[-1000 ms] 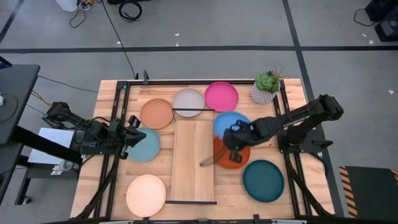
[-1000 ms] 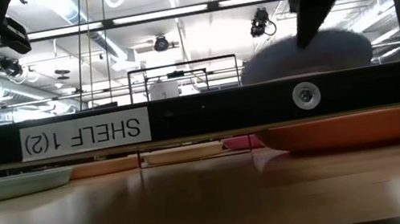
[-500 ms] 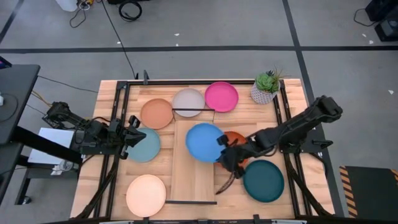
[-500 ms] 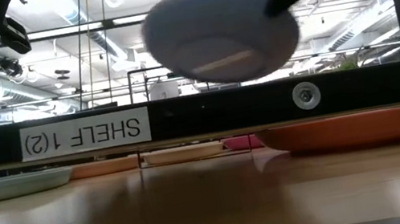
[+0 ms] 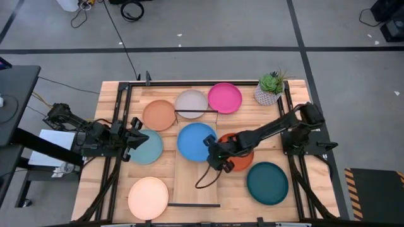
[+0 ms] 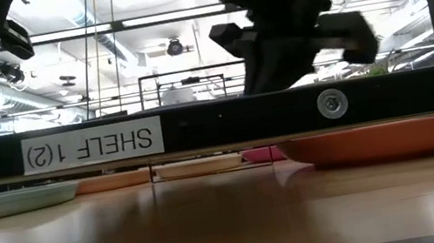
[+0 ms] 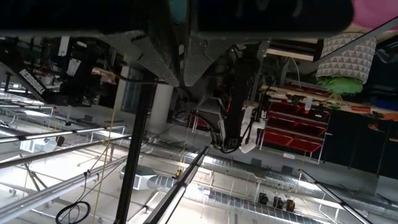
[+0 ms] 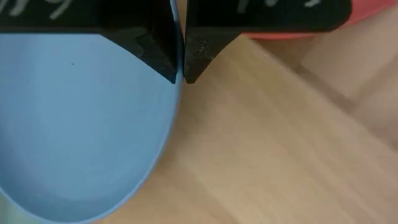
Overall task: Place and stack plates onto a shelf
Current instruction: Put the blue plate on the shelf, then stack the orange plate on top of the blue plate
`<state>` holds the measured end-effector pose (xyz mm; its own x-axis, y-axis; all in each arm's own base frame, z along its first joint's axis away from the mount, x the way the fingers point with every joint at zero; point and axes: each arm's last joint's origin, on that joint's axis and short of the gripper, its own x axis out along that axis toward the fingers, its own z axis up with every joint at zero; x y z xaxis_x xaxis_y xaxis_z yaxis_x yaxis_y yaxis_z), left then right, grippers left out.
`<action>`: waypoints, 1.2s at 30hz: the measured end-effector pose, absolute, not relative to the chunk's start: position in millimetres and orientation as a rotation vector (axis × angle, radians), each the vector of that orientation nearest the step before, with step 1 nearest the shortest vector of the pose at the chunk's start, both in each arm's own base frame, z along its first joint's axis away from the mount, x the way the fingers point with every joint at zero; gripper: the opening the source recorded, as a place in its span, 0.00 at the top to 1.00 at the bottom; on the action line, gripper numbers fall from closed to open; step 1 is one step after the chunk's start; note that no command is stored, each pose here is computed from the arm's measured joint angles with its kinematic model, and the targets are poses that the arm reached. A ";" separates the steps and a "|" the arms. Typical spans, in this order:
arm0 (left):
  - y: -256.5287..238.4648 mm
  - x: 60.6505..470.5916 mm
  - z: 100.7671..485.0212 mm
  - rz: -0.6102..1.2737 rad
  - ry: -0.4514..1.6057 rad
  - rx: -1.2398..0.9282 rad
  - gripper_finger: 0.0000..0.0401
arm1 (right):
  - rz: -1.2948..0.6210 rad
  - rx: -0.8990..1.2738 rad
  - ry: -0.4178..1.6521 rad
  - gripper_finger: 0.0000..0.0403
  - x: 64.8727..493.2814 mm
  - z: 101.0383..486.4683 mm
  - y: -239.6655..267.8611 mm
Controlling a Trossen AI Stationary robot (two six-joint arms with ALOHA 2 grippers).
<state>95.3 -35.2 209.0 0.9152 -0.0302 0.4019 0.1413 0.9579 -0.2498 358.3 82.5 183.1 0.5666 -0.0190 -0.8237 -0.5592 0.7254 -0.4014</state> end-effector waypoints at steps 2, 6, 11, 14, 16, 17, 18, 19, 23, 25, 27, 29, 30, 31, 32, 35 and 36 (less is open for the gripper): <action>-35.3 95.5 208.7 -0.089 -0.404 -0.278 0.93 | 0.310 -0.717 0.931 0.93 362.8 184.9 79.5; -35.3 95.4 208.7 -0.090 -0.403 -0.278 0.93 | 0.258 -0.712 0.941 0.92 364.9 186.1 70.1; -35.3 95.4 208.7 -0.090 -0.403 -0.278 0.93 | 0.230 -0.669 0.944 0.90 365.9 187.0 65.0; -35.3 95.4 208.7 -0.090 -0.404 -0.278 0.93 | 0.199 -0.655 0.948 0.85 365.8 187.1 65.2; -35.3 95.4 208.7 -0.089 -0.404 -0.278 0.93 | 0.184 -0.647 0.944 0.82 365.0 188.9 66.6; -35.3 95.4 208.7 -0.089 -0.404 -0.278 0.93 | 0.183 -0.644 0.937 0.79 364.2 191.4 67.5; -35.3 95.4 208.7 -0.090 -0.404 -0.278 0.93 | 0.184 -0.644 0.929 0.77 363.1 194.1 69.1; -35.3 95.4 208.7 -0.089 -0.404 -0.278 0.93 | 0.185 -0.643 0.920 0.75 362.2 196.6 70.8; -35.3 95.4 208.8 -0.089 -0.404 -0.278 0.93 | 0.151 -0.617 0.926 0.68 353.4 206.4 78.7; -35.3 95.4 208.8 -0.090 -0.404 -0.278 0.93 | 0.118 -0.603 0.949 0.65 344.0 213.9 83.3; -35.3 95.4 208.8 -0.089 -0.404 -0.278 0.93 | 0.091 -0.560 0.980 0.63 335.5 217.8 88.6; -35.3 95.4 208.9 -0.090 -0.405 -0.278 0.93 | 0.056 -0.487 1.015 0.62 328.2 218.8 93.3; -35.3 95.4 208.8 -0.090 -0.404 -0.278 0.93 | 0.037 -0.445 1.029 0.62 325.3 218.7 96.2; -35.3 95.4 208.8 -0.090 -0.404 -0.278 0.93 | 0.019 -0.403 1.048 0.61 322.4 217.8 98.8; -35.3 95.4 208.8 -0.089 -0.405 -0.278 0.93 | 0.013 -0.364 1.076 0.61 318.7 216.5 101.9; -35.3 95.4 208.8 -0.090 -0.404 -0.277 0.93 | 0.006 -0.269 1.146 0.60 309.3 210.9 114.4; -35.3 95.4 208.9 -0.089 -0.405 -0.278 0.93 | -0.002 -0.247 1.165 0.59 305.9 209.7 118.5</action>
